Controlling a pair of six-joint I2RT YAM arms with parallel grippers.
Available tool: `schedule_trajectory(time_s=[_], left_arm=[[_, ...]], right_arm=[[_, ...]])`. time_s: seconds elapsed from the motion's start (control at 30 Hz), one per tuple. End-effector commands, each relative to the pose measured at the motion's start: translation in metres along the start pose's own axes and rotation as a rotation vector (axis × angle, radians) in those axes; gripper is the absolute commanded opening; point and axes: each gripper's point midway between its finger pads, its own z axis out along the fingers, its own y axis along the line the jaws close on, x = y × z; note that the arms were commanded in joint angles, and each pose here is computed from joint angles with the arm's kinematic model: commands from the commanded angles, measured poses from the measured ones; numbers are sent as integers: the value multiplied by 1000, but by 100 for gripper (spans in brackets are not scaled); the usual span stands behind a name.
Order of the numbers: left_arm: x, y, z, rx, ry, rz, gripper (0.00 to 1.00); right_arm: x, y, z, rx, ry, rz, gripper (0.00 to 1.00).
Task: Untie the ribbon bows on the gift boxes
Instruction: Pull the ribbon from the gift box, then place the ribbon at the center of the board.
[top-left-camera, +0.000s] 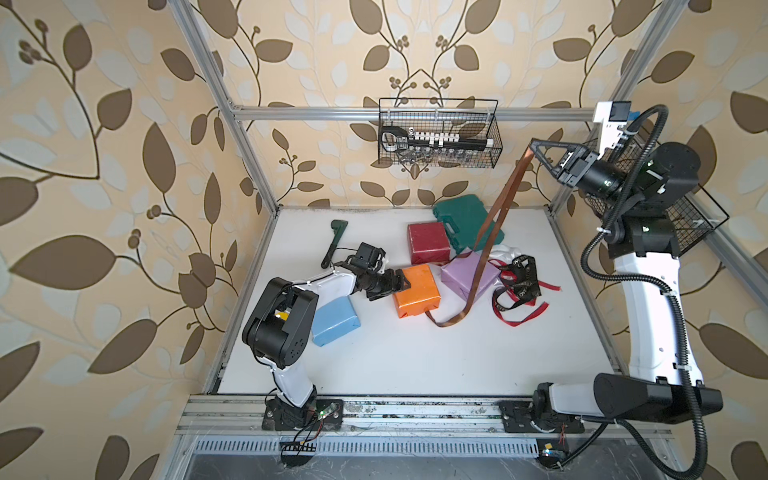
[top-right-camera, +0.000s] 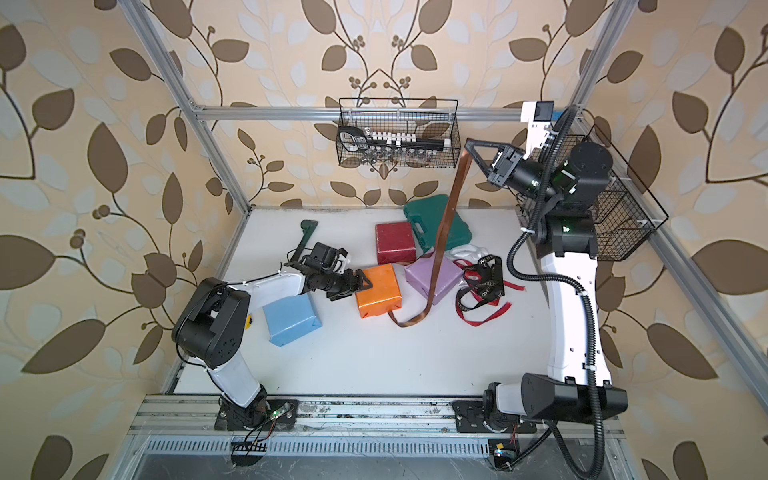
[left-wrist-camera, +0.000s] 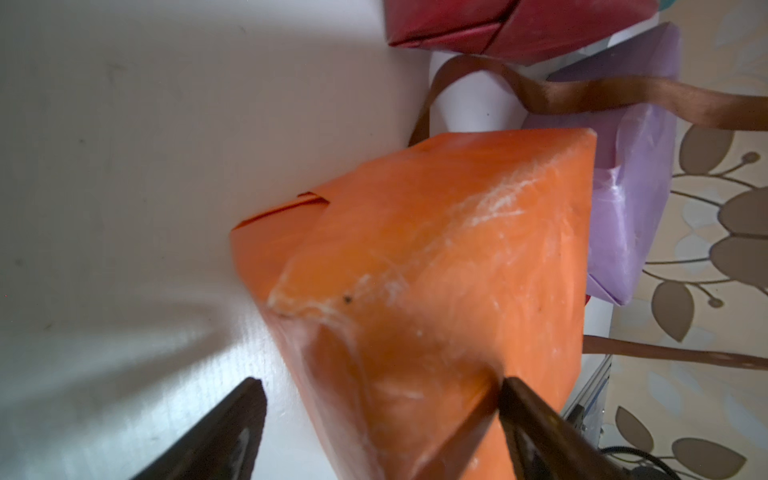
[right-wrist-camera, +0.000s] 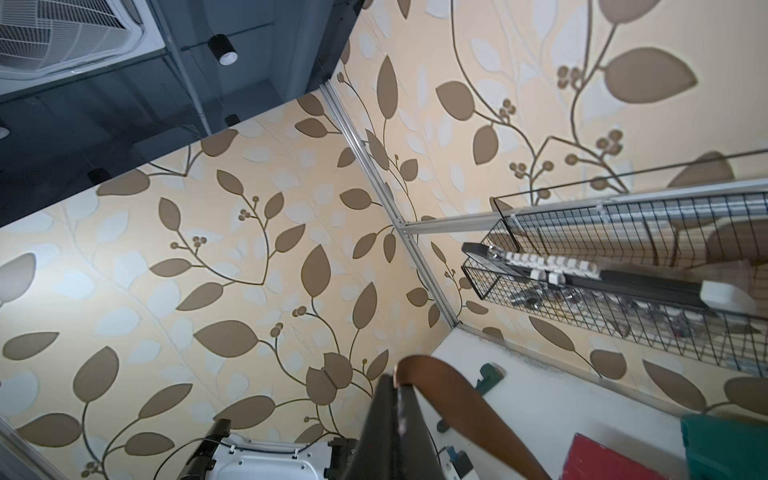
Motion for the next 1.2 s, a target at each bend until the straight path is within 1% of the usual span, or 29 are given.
schedule_trajectory(time_s=[0.0, 0.1, 0.2, 0.27, 0.3, 0.33, 0.47, 0.6, 0.67, 0.73, 0.83, 0.87, 0.9, 1.03, 1.17], left_arm=[[-5, -6, -12, -45, -9, 69, 99], [-24, -38, -45, 7, -107, 165, 99], [-40, -88, -89, 123, -230, 293, 99], [-41, -124, -113, 186, -299, 400, 99], [-38, -146, -129, 224, -338, 473, 99], [-35, -164, -137, 252, -362, 534, 99], [-20, -219, -152, 342, -422, 726, 99], [-9, -258, -164, 449, -522, 843, 99], [-6, -270, -170, 502, -573, 872, 99], [-13, -277, -173, 513, -631, 878, 99], [-37, -272, -168, 425, -710, 839, 99], [-43, -274, -169, 413, -739, 840, 99], [-52, -271, -159, 387, -758, 829, 99], [-80, -277, -148, 356, -858, 810, 99], [-103, -290, -142, 353, -897, 803, 99]], right_arm=[[13, -1, -8, 21, 15, -44, 0], [29, -5, -9, 14, 47, -7, 0], [46, -11, -4, 7, 77, 30, 0], [59, -14, 3, -2, 100, 55, 0], [65, -15, 7, -8, 113, 66, 0], [70, -16, 11, -12, 122, 76, 0], [92, -6, 33, -56, 167, 103, 0], [112, 8, 57, -106, 224, 120, 0], [119, 16, 65, -130, 246, 123, 0], [123, 26, 72, -157, 266, 122, 0], [122, 38, 73, -189, 270, 121, 0], [120, 43, 72, -204, 264, 120, 0], [119, 49, 70, -229, 263, 127, 0], [116, 68, 65, -302, 265, 153, 0], [112, 81, 59, -346, 263, 160, 0]])
